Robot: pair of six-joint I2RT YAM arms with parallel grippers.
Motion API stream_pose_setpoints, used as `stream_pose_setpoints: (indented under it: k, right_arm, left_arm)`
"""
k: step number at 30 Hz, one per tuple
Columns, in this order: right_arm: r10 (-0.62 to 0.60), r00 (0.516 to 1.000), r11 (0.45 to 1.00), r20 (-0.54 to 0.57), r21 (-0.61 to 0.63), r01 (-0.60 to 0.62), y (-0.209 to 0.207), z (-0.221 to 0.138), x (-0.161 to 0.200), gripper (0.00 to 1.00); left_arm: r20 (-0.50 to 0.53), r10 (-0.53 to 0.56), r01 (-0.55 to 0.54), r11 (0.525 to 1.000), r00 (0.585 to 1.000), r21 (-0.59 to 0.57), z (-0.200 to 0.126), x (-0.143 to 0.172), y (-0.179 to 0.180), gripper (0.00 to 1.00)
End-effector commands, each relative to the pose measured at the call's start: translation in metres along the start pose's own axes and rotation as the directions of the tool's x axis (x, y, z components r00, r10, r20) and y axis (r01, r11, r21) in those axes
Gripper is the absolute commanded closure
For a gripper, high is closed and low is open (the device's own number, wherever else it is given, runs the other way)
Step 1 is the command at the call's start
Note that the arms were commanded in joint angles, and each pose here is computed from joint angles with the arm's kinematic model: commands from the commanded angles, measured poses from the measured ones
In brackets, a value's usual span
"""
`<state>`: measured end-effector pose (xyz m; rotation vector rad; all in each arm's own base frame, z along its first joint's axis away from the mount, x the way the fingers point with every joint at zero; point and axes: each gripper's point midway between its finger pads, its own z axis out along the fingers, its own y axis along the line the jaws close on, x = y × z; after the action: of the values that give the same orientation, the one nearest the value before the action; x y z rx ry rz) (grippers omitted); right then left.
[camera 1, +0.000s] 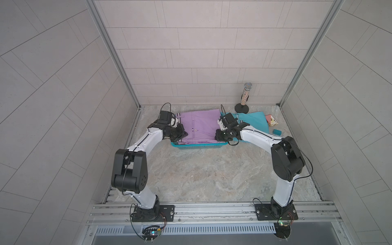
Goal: Put the folded long pants in the basket
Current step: Place the long pant in the basket.
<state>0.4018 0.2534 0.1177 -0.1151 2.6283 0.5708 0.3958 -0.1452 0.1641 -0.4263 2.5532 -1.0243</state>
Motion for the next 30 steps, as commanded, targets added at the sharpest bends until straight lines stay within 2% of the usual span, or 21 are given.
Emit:
stream_pose_setpoints:
  k: [1,4,7,11,14,17,20,27,30]
  right_arm:
    - [-0.041,0.991,0.999,0.130,0.024,0.038,0.016,-0.056,-0.035,0.78]
    - [-0.051,0.973,0.999,0.224,0.010,0.050,0.030,-0.073,-0.065,0.76]
    - [-0.065,0.962,0.998,0.266,0.037,0.057,0.033,-0.073,-0.092,0.76]
    - [-0.083,0.953,0.994,0.291,0.091,0.058,0.027,-0.044,-0.123,0.77]
    - [-0.103,0.951,0.980,0.292,0.192,0.048,0.007,-0.011,-0.137,0.77]
    - [-0.102,0.963,0.968,0.251,0.249,0.038,-0.015,0.026,-0.137,0.78]
    - [-0.079,0.980,0.960,0.180,0.277,0.026,-0.033,0.054,-0.125,0.82]
    - [-0.059,0.990,0.959,0.128,0.284,0.020,-0.047,0.068,-0.101,0.81]
    - [-0.049,0.994,0.961,0.102,0.276,0.019,-0.052,0.074,-0.093,0.81]
  left_arm:
    - [0.115,0.062,-0.067,0.997,0.991,0.043,-0.041,-0.027,-0.044,1.00]
    - [0.120,0.093,-0.099,0.994,0.988,0.038,-0.046,-0.045,-0.060,1.00]
    - [0.106,0.101,-0.106,0.994,0.989,0.042,-0.032,-0.064,-0.066,1.00]
    - [0.048,0.094,-0.093,0.996,0.994,-0.009,0.005,-0.086,-0.049,1.00]
    - [-0.023,0.069,-0.070,0.996,0.997,-0.050,0.035,-0.091,-0.029,1.00]
    - [-0.082,0.042,-0.051,0.992,0.996,-0.115,0.060,-0.090,-0.002,1.00]
    - [-0.127,-0.006,-0.015,0.986,0.992,-0.165,0.079,-0.083,0.025,1.00]
    - [-0.133,-0.021,-0.010,0.974,0.991,-0.228,0.086,-0.074,0.051,1.00]
    - [-0.152,-0.026,-0.007,0.977,0.988,-0.212,0.087,-0.071,0.052,1.00]
